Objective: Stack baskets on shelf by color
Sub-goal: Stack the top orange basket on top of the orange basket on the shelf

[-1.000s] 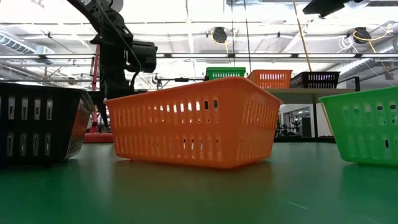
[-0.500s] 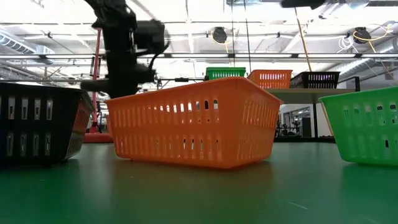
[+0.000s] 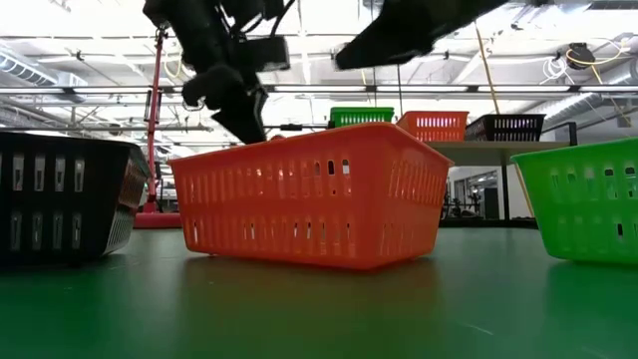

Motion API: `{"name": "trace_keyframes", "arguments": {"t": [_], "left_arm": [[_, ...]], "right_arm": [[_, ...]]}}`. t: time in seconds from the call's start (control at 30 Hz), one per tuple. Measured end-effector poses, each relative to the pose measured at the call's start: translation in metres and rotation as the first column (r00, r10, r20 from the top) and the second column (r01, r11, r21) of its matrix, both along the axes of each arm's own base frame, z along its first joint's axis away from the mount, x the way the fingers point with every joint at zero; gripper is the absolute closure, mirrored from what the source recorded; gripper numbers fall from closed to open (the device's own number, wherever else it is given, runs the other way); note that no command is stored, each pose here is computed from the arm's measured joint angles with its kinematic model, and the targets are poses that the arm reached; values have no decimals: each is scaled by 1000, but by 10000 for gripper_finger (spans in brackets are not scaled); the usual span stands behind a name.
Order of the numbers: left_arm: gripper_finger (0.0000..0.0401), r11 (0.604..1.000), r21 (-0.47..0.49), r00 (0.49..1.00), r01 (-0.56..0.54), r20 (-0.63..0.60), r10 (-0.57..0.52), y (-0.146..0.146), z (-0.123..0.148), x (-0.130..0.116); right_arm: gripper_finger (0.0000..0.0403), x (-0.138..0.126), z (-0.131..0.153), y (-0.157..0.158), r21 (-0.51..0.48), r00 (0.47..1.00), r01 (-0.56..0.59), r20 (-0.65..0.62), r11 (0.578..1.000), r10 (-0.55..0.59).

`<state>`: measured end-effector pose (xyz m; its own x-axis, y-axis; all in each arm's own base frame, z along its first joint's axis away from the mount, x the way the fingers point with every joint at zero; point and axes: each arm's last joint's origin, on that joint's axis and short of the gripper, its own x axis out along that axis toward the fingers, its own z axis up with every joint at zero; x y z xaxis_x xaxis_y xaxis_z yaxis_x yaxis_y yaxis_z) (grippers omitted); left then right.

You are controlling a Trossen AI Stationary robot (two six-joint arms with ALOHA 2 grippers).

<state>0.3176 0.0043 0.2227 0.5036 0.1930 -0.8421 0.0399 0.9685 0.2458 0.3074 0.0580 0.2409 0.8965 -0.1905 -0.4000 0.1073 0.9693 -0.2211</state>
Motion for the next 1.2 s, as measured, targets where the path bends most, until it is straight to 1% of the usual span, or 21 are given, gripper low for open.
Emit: {"name": "trace_keyframes", "arguments": {"t": [0.1, 0.17, 0.23, 0.3, 0.43, 0.5, 0.57, 0.67, 0.8, 0.93, 1.07, 1.2], "left_arm": [[380, 999, -17, 999, 29, 37, -28, -9, -4, 7], [372, 999, -18, 999, 33, 24, -33, -11, -9, 9], [371, 999, -16, 998, 42, 42, -41, -13, -14, 14], [373, 999, -15, 999, 43, 28, -42, -13, -21, 18], [378, 999, -31, 998, 16, 57, -15, -14, -27, 24], [373, 999, -43, 997, -1, 75, 4, -14, -26, 26], [354, 999, -49, 996, -4, 88, 8, -15, -25, 26], [307, 998, -62, 991, -8, 133, 16, -17, -19, 27], [243, 996, -88, 987, -28, 155, 41, -19, -16, 27], [202, 992, -114, 983, -58, 164, 76, -19, -7, 21], [194, 988, -128, 987, -88, 124, 104, -18, 7, 5], [208, 980, -131, 986, -148, 62, 158, -15, 19, -14]], "right_arm": [[281, 22, -8, 1, 17, 999, -8, -52, 1000, 9], [269, 35, -15, 3, 12, 997, -5, -81, 1000, 6], [255, 45, -20, 4, -1, 995, -8, -103, 1000, 8], [241, 54, -23, 5, -10, 994, -8, -106, 1000, 7], [217, 60, -34, -1, -23, 989, 6, -145, 1000, -9], [210, 58, -41, -4, -33, 983, 11, -185, 999, -17], [207, 56, -44, -8, -36, 977, -1, -211, 999, -7], [209, 53, -49, -12, -55, 966, -12, -257, 998, -3], [217, 53, -50, -14, -69, 964, -18, -267, 997, -1], [223, 48, -59, -20, -52, 959, -27, -284, 998, 11], [227, 45, -67, -28, -26, 963, -42, -267, 999, 34], [228, 42, -75, -36, -25, 967, -39, -251, 999, 31]]}}
